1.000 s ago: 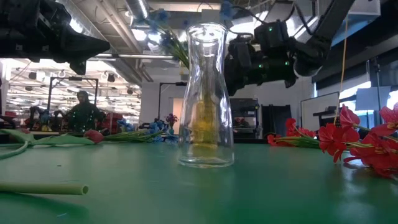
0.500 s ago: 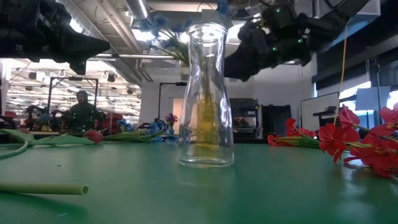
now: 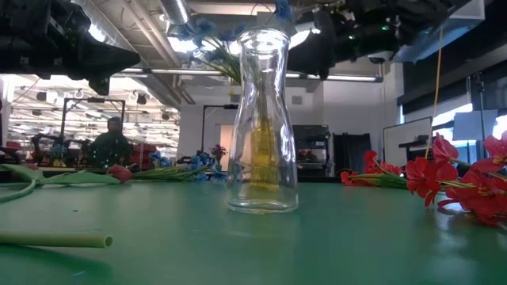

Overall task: Sort flowers into vase by color
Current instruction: Put the top white flower into the yellow flower vase

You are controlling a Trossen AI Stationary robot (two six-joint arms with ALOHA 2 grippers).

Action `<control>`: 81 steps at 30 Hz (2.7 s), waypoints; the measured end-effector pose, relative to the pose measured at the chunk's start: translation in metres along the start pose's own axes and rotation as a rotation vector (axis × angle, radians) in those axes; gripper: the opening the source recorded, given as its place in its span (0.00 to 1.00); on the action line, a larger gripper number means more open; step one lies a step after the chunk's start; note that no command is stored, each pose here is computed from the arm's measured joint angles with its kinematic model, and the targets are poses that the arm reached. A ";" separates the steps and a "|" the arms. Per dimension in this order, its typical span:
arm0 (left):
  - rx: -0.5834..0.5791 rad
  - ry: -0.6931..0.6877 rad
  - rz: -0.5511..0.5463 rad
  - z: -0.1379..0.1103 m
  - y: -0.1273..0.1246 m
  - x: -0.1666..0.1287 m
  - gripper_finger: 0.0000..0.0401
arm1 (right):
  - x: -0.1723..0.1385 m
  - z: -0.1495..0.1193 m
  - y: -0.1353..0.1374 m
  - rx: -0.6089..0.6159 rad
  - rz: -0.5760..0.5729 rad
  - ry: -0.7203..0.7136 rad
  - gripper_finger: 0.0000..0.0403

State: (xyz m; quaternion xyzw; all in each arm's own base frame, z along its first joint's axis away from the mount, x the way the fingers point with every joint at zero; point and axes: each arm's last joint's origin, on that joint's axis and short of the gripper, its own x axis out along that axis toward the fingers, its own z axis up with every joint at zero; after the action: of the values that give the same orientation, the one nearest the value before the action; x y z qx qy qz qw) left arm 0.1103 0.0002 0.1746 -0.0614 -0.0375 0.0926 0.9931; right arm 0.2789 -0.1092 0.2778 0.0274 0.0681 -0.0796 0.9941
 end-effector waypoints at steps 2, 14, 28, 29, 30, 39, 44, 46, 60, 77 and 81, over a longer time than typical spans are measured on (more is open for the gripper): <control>0.000 0.000 0.000 0.000 0.000 0.000 0.00 | 0.005 0.005 -0.007 0.037 0.032 -0.003 0.45; 0.000 0.000 0.000 0.000 0.000 0.000 0.00 | 0.044 0.019 -0.018 0.105 0.148 0.024 0.45; 0.000 0.000 0.000 0.000 0.000 0.000 0.00 | 0.053 0.028 -0.020 0.090 0.191 -0.005 0.43; 0.000 0.000 0.000 0.000 0.000 0.000 0.00 | 0.053 0.028 -0.020 0.090 0.191 -0.005 0.42; 0.000 0.000 0.000 0.000 0.000 0.000 0.00 | 0.053 0.028 -0.020 0.091 0.191 -0.002 0.40; 0.000 0.000 0.000 0.000 0.000 0.000 0.00 | 0.053 0.028 -0.020 0.065 0.192 -0.004 0.04; 0.000 0.000 0.000 0.000 0.000 0.000 0.00 | 0.047 0.031 -0.018 0.059 0.192 0.014 0.03; 0.000 0.000 0.000 0.000 0.000 0.000 0.00 | 0.040 0.035 -0.016 0.042 0.191 0.033 0.01; 0.000 0.000 0.000 0.000 0.000 0.000 0.00 | 0.032 0.028 0.017 0.007 0.254 0.184 0.00; 0.000 0.000 0.000 0.000 0.000 0.000 0.00 | 0.016 0.012 0.019 0.039 0.185 0.426 0.32; 0.000 0.000 0.000 0.000 0.000 0.000 0.00 | 0.000 0.019 0.021 0.035 0.133 0.466 0.47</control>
State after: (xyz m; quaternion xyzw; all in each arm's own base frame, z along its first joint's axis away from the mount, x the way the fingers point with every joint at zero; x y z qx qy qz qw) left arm 0.1103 0.0002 0.1745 -0.0613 -0.0373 0.0925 0.9931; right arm 0.2844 -0.0899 0.2975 0.0668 0.2922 -0.0064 0.9540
